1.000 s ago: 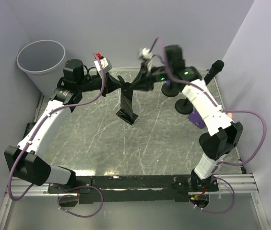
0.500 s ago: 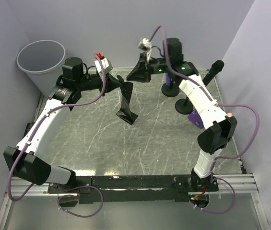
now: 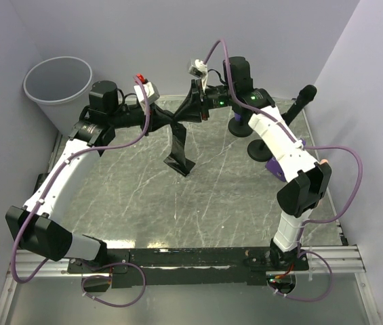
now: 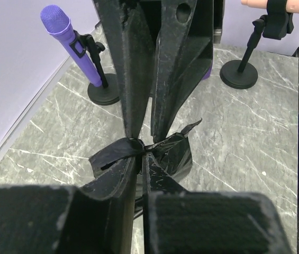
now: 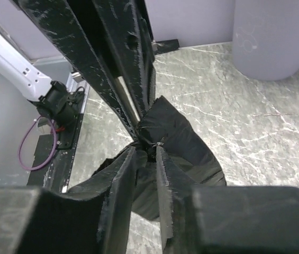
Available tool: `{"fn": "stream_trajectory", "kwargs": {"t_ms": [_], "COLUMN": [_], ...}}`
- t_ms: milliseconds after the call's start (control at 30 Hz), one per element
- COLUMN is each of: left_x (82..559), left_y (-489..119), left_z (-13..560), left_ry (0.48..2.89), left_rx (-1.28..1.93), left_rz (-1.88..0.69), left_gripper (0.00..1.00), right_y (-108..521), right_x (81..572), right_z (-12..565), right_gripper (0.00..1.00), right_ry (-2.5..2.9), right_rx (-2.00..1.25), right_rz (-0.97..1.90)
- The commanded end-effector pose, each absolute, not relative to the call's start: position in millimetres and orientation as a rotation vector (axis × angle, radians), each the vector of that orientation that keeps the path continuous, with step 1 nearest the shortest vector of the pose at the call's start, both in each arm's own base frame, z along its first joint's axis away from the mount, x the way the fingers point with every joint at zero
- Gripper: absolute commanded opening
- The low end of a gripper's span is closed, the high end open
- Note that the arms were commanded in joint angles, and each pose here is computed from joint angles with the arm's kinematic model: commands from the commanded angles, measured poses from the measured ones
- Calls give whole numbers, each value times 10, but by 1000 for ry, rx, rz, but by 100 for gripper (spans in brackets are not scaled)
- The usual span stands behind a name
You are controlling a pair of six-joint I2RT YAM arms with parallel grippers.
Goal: Put the trash bags into the trash bin
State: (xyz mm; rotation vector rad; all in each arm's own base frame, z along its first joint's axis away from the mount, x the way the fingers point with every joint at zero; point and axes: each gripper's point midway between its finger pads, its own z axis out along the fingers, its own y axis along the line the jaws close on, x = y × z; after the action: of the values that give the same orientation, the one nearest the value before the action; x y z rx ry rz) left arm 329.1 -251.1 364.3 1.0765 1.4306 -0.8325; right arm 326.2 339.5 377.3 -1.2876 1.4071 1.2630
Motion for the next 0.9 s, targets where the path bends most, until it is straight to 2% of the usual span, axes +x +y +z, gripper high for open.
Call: {"fn": "stream_trajectory", "kwargs": {"t_ms": [0,67,200,333,433,533,667,867], "left_x": [3246,3237,3220,3211,3200,3195,3179,3180], "left_y": [-2532,-2531,-2521,-2514,-2513,-2517,-2510,-2465], "left_z": [3846,3847,3855,3870,3872,3873,3878,3811], "left_ry": [1357,1354,1345,1337,1331,1331,1325,1346], "left_rx": [1108,1112,1117,1119,1125,1127,1130,1132], "left_rz": [-828,-828,-818,-811,-813,-814,-809,-782], "left_gripper": [14,15,15,15,16,16,18,18], "right_y": [3429,3444,3460,3483,3518,3531,3513,3405], "right_x": [3129,3167,3195,3144,3133,3189,3312,3573], "right_z": [3926,3911,3895,3884,3874,3881,3840,3893], "right_gripper": [24,15,13,25,25,10,0,0], "right_ry": [1323,1330,1331,1320,1310,1313,1342,1390], "right_rx": [-1331,-1323,-1328,-1349,-1367,-1356,-1334,-1242], "right_rz": [1291,1269,1226,1236,1215,1186,1104,977]}}
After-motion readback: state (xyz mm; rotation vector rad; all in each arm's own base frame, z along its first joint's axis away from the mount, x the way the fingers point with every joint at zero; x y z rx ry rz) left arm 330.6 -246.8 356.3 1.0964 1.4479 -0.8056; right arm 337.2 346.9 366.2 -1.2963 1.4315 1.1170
